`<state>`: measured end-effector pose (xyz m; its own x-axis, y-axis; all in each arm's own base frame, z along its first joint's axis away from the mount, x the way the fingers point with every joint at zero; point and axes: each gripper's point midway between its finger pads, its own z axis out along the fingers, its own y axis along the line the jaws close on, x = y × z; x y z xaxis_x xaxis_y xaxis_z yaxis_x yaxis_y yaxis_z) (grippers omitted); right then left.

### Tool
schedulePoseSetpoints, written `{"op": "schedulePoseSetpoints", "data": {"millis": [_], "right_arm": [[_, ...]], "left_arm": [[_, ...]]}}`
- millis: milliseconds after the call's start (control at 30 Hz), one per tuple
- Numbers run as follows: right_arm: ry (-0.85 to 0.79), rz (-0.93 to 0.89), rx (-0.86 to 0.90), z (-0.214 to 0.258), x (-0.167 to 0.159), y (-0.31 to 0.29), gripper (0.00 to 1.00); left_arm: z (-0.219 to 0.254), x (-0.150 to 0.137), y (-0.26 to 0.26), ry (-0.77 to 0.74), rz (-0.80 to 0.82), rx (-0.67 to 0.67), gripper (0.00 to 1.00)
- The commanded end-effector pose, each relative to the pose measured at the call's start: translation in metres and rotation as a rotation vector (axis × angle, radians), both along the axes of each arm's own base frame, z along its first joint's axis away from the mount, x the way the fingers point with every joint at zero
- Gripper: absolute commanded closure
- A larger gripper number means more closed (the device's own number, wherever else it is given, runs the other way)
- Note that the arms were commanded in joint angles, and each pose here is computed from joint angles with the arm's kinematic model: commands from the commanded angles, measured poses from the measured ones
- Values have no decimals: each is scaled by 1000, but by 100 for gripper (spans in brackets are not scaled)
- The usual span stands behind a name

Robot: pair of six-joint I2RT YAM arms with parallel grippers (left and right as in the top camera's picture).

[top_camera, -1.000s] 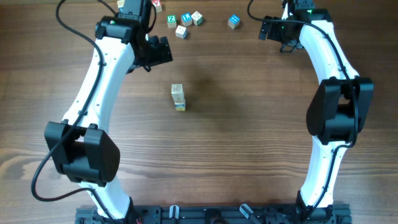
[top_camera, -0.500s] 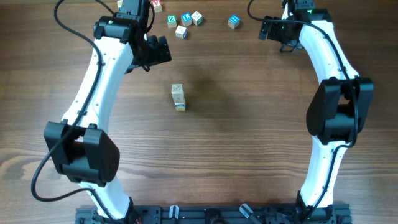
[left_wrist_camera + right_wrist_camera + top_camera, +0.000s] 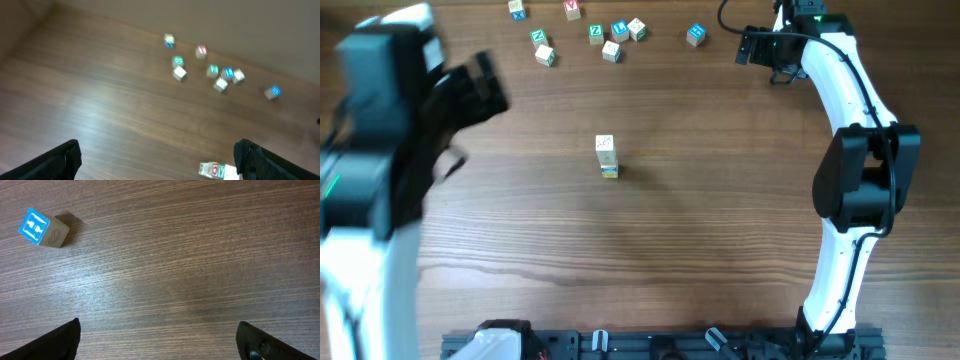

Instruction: Form a tower

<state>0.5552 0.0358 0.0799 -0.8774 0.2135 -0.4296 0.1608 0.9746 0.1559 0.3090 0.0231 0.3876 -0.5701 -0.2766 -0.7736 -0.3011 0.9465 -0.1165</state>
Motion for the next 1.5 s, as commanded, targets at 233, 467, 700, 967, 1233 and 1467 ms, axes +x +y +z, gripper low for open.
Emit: {"op": "schedulePoseSetpoints", "data": {"millis": [233,467,700,967,1233,1467], "right_arm": [[-31,-1,5,15,3,2,0],[-31,-1,5,15,3,2,0],[-31,0,5,15,2,2,0],[-31,-1,5,15,3,2,0],[-31,-1,5,15,3,2,0],[-31,-1,5,15,3,2,0]], "left_arm": [[-103,-106,36,37,150,-1,0],[-73,-45,20,-500,14,-24,0],[-15,-59,0,-869,-102,-26,0],[-70,-74,-2,-991,-105,-34,0],[-95,-82,-1,-1033,-91,-50,0],[-90,-77,0,-1035,-83,-68,0]]}}
